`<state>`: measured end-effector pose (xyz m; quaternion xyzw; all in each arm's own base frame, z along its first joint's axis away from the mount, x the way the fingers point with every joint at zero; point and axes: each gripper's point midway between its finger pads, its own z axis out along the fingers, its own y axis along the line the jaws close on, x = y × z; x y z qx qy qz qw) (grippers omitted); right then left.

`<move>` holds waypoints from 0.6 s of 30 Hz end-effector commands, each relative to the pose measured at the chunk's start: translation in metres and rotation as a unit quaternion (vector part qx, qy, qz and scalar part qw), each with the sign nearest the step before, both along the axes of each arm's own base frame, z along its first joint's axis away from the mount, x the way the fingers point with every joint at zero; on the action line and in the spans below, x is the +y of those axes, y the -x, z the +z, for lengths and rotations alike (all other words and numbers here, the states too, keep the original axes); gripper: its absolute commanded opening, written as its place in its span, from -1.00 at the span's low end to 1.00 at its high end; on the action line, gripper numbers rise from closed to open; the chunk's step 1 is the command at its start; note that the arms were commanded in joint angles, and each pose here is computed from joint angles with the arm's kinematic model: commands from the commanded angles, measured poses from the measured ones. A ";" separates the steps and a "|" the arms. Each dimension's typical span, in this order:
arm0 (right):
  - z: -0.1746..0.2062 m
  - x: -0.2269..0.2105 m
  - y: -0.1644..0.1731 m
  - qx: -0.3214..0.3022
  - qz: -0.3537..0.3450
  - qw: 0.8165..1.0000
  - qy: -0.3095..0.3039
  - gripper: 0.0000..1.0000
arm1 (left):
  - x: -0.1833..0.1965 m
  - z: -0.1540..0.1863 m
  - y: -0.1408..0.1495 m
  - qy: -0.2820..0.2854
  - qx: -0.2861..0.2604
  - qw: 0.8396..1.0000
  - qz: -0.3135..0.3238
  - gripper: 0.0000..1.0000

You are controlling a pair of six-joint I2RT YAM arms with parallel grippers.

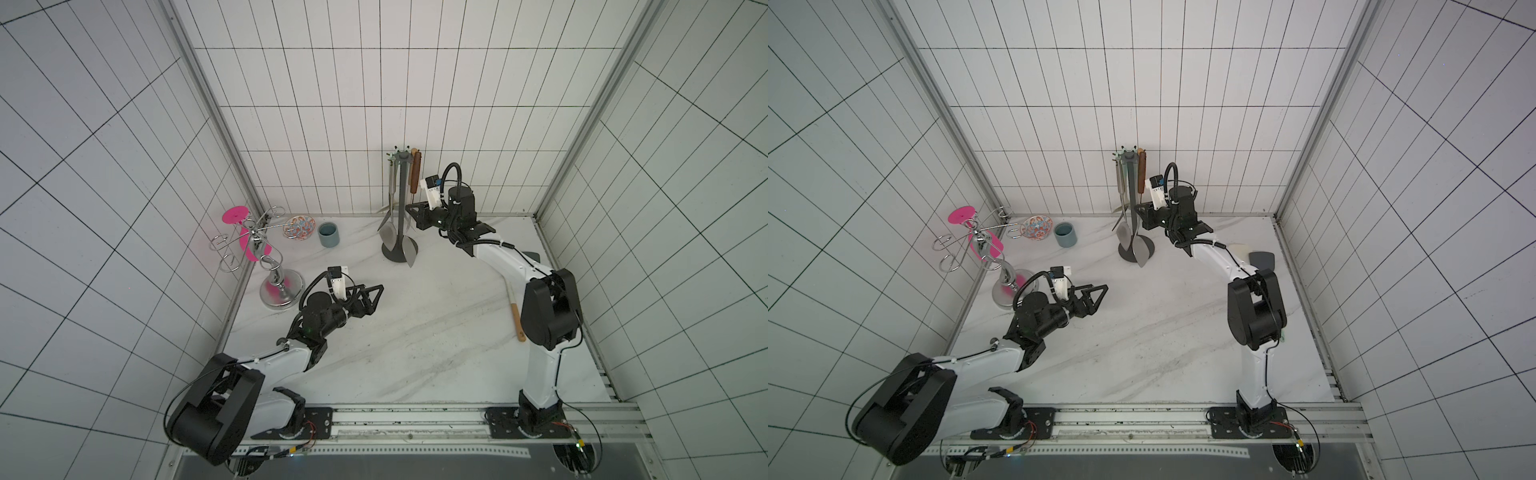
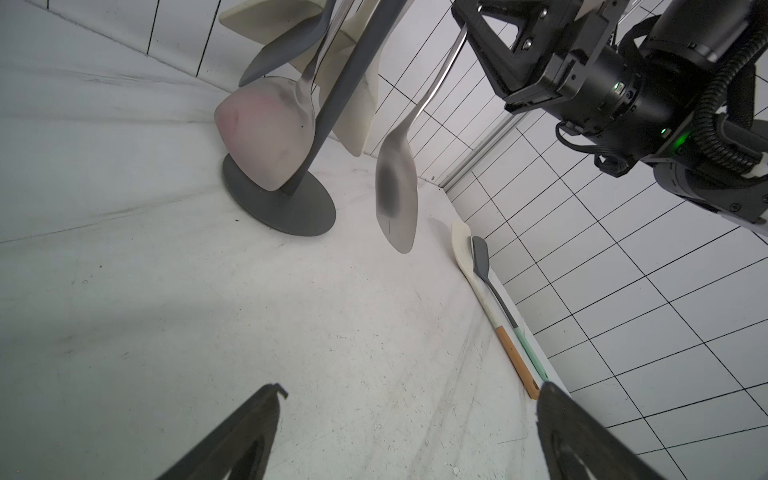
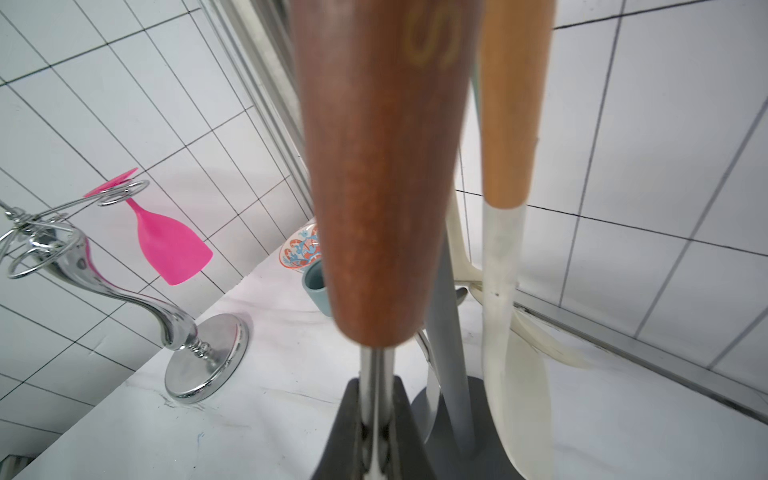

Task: Take the spatula off the kitchen utensil rack
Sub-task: Take off the spatula from the rack.

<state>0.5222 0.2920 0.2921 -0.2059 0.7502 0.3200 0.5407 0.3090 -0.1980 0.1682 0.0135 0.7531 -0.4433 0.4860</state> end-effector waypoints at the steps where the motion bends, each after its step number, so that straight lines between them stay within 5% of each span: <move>1: 0.062 -0.034 0.004 -0.092 -0.086 0.992 -0.003 -1.00 | -0.002 0.013 0.001 0.003 -0.022 1.000 -0.004 0.94; 11: 0.065 -0.060 0.017 -0.088 -0.134 0.987 0.014 -1.00 | -0.003 0.017 0.003 -0.001 -0.031 1.000 -0.005 0.94; 18: 0.028 -0.077 0.064 -0.071 -0.114 0.987 0.087 -1.00 | -0.006 0.022 0.005 0.000 -0.034 0.999 -0.013 0.95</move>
